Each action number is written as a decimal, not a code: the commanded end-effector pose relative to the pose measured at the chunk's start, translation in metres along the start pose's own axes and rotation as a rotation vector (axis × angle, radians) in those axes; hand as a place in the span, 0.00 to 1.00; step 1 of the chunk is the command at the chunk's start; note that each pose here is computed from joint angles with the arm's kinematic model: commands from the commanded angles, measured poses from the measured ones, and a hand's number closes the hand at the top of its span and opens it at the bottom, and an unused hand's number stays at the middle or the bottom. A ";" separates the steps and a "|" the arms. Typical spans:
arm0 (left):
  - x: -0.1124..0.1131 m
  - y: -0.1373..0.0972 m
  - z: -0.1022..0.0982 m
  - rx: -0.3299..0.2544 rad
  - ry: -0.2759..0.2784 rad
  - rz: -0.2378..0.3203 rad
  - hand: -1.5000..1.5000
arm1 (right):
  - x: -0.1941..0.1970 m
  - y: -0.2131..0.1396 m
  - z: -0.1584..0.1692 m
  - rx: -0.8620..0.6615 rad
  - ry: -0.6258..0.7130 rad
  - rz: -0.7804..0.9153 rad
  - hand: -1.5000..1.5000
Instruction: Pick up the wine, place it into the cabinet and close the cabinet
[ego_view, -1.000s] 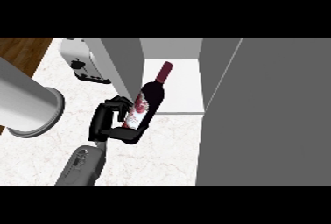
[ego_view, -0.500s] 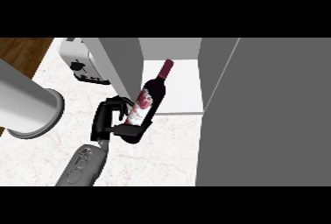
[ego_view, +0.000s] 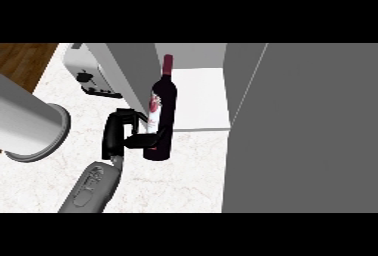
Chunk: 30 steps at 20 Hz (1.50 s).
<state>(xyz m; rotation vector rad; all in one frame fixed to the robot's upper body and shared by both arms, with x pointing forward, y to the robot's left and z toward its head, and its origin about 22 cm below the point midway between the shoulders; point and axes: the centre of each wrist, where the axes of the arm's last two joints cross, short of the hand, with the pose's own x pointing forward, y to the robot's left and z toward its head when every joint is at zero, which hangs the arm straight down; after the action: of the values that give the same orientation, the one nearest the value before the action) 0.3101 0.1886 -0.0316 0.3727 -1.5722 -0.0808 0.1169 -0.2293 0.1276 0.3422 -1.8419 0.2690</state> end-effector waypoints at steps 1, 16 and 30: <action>0.058 -0.066 -0.020 -0.158 -0.081 0.018 1.00 | 0.018 0.001 0.007 0.005 -0.047 -0.047 0.00; 0.037 -0.062 -0.034 -0.050 0.027 -0.175 1.00 | 0.011 0.008 -0.002 0.056 -0.046 -0.069 0.00; 0.029 -0.047 -0.038 0.066 0.045 -0.095 1.00 | 0.015 0.004 0.003 0.083 -0.071 -0.069 0.00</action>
<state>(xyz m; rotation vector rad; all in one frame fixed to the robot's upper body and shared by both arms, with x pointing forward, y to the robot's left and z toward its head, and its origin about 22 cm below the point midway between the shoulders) 0.3226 0.1970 -0.0342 0.6584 -1.5473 -0.0459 0.1188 -0.2253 0.1259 0.4308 -1.8542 0.2996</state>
